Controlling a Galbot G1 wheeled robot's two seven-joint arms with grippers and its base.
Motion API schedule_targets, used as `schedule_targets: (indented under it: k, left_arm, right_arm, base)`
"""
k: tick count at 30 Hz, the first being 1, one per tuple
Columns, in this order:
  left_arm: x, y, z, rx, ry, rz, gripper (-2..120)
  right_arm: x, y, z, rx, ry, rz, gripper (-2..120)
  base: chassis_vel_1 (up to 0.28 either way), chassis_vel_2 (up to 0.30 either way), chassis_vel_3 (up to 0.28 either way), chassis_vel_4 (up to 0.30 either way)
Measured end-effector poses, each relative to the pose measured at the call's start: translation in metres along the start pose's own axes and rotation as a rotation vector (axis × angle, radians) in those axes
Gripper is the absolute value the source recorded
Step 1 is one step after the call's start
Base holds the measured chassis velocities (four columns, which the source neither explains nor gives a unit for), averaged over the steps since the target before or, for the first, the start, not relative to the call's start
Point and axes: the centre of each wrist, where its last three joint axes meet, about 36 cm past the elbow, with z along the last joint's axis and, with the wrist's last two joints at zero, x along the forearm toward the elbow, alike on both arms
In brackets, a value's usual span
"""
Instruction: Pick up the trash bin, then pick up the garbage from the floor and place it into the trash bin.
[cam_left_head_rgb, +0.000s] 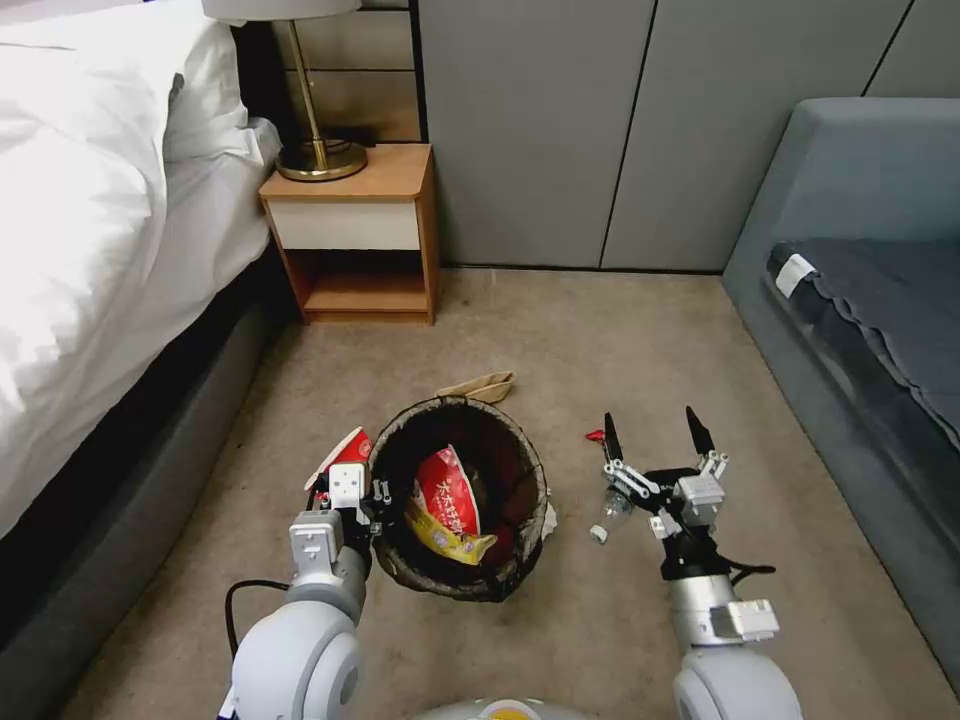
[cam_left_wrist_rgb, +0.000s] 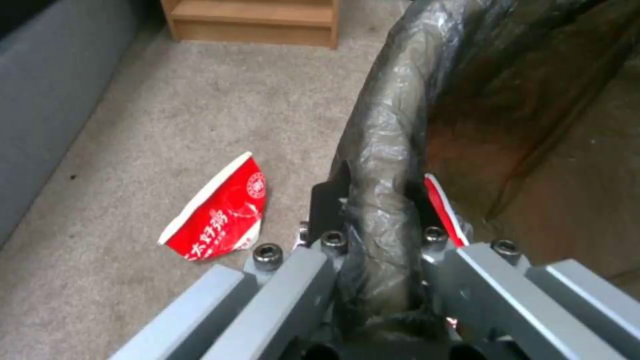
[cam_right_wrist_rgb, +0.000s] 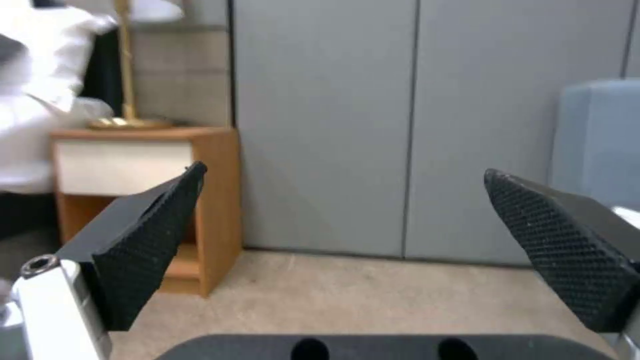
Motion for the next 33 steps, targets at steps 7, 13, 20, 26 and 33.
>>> schedule_targets:
  k: [7,13,20,26,33]
  left_arm:
    - [0.0,0.0,0.0,-0.002,-0.001,0.001,0]
    - [0.0,0.0,0.0,-0.002,0.0,0.001,0]
    - [-0.001,-0.001,0.001,-0.001,0.004,0.001,0]
    - [-0.002,-0.002,0.002,0.0,0.008,0.001,0]
    - [-0.001,-0.001,0.004,-0.004,0.013,-0.001,0]
  right_arm:
    - [-0.034,0.006,-0.007,-0.038,0.204,0.073,100]
    - [-0.052,0.004,0.003,0.0,0.395,0.11,100]
    - [-0.065,0.002,0.027,0.035,0.61,0.137,100]
    - [-0.074,0.001,0.069,0.036,0.757,0.144,100]
    - [-0.092,-0.003,0.127,-0.01,0.966,0.189,100]
  base:
    - [0.0,0.0,0.0,0.0]
    - [0.0,0.0,0.0,0.0]
    - [0.0,0.0,0.0,0.0]
    - [0.0,0.0,0.0,0.0]
    - [0.0,0.0,0.0,0.0]
